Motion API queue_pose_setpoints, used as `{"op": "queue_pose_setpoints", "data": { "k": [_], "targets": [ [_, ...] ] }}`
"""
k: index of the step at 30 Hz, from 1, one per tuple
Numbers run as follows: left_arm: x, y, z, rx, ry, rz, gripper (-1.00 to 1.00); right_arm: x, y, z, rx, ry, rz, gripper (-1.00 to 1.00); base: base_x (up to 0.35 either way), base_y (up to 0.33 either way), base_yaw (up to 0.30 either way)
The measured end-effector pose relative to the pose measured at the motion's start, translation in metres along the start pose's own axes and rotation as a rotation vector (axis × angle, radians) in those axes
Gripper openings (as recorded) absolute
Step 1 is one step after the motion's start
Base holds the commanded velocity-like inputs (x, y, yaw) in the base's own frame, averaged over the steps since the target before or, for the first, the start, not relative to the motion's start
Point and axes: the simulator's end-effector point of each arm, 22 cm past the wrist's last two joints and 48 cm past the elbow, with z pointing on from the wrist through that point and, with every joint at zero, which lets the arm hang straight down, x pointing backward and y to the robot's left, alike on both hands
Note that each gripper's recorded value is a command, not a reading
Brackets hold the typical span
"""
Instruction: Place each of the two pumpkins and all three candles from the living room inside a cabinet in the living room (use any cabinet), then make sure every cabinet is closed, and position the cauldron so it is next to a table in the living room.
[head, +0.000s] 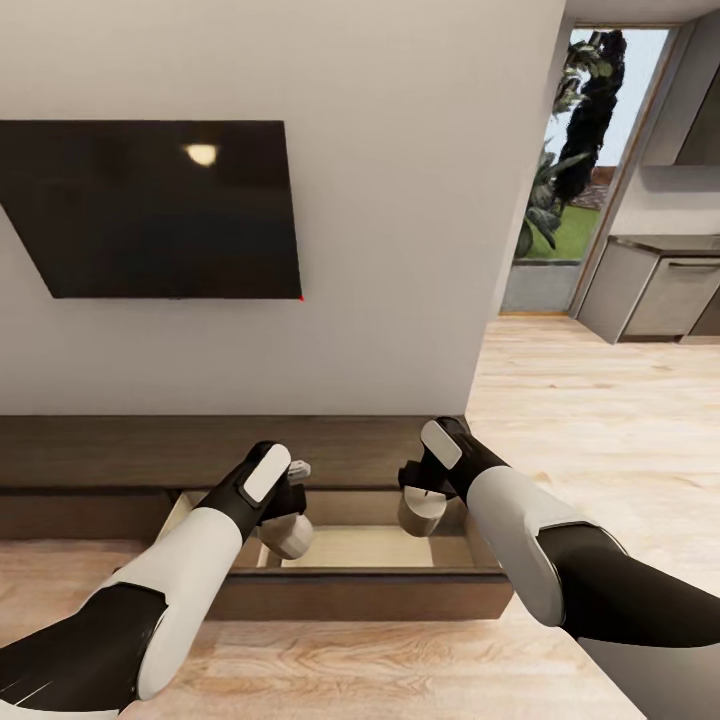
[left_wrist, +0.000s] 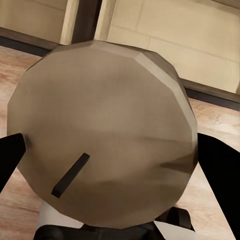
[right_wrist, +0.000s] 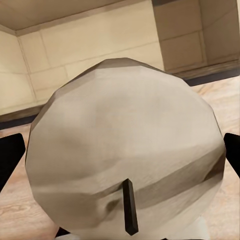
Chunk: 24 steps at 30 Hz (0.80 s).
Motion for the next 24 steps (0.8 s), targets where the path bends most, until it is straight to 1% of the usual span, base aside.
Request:
{"op": "queue_pose_setpoints", "data": {
  "k": [4,11,14,20,24],
  "targets": [
    [0.0011,-0.0005,0.0057,0.001,0.0,0.0,-1.0,0.0012,-0.0002,0.0058,-0.001,0.0,0.001,-1.0,0.0,0.0,0.0],
    [0.0014,0.0004,0.0063,0.0,0.0,-0.002,-1.0,0.0013,0.0,0.0057,-0.002,0.0,0.001,-1.0,0.013,0.0,0.0],
    [0.0015,0.0004,0.0064,0.0,0.0,-0.001,-1.0,0.0013,0.0001,0.0057,-0.002,0.0,0.002,-1.0,0.18,0.0,0.0],
    [0.0015,0.0004,0.0064,-0.001,0.0,-0.001,-1.0,0.0014,-0.0003,0.0058,0.0,0.0,0.0,-1.0,0.28,0.0,0.0],
    [0.0018,-0.0006,0.0062,0.0,0.0,0.0,-1.0,0.0012,-0.0002,0.0057,-0.001,0.0,0.001,-1.0,0.08,0.0,0.0]
  ]
}}
